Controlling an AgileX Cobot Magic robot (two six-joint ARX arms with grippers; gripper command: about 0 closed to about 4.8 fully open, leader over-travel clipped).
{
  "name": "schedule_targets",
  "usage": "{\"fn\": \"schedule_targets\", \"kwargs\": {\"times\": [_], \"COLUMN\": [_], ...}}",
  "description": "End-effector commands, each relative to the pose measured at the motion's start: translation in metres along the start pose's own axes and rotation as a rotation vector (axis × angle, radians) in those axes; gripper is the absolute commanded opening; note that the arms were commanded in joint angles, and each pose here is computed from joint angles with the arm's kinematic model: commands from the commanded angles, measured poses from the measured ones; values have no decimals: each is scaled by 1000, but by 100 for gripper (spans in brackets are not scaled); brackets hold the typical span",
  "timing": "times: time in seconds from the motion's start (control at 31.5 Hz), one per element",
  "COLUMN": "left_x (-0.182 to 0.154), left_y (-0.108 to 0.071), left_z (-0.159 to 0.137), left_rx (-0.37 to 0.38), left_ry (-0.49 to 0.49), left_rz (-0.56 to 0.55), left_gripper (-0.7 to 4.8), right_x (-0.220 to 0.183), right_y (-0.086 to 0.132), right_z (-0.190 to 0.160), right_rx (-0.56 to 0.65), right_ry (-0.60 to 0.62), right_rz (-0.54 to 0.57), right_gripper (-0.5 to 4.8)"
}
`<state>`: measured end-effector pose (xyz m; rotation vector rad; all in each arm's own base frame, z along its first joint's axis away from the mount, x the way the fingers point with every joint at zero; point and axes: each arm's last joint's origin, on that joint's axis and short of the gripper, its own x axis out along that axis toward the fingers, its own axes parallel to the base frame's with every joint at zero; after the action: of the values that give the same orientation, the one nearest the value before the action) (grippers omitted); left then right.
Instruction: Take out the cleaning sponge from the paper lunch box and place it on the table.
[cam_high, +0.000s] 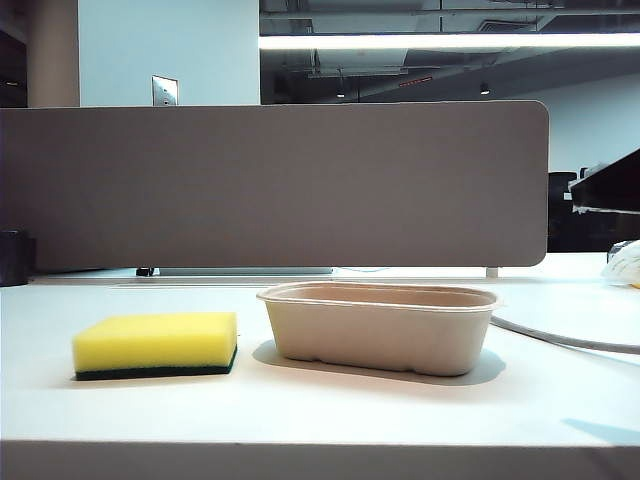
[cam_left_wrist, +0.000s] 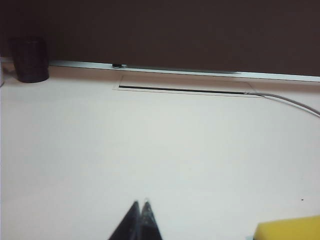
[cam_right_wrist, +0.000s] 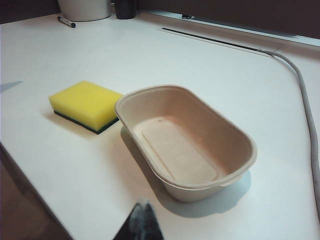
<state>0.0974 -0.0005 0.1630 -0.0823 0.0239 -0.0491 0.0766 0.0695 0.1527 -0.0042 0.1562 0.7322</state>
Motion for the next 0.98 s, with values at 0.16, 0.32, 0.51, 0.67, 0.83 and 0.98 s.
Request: {"fn": "schedule_targets", "kwargs": {"times": [0.16,0.32,0.51,0.67,0.83,0.98], "left_x": [0,0,0,-1,0,0], "left_y": [0,-1,-1,-1,-1,-1], "left_z": [3,5,9,10,9,9], "left_rx": [23,33,58,57,57,57], "left_ry": [-28,-51,-87,-97,-91,-91], "left_rz": [-10,-11,-11,-8,-8,-8], "left_gripper": [-3,-3,-3,-3,-3,-3], "right_x": [0,0,0,0,0,0], "right_y": [0,0,0,0,0,0], "right_z": [2,2,2,2,2,2], "right_rx": [0,0,0,0,0,0], "right_ry": [-15,-16,-16,-16,-17,-17], "right_rz": [2,2,2,2,2,2], "right_gripper": [-5,-5,-5,-5,-5,-5]}}
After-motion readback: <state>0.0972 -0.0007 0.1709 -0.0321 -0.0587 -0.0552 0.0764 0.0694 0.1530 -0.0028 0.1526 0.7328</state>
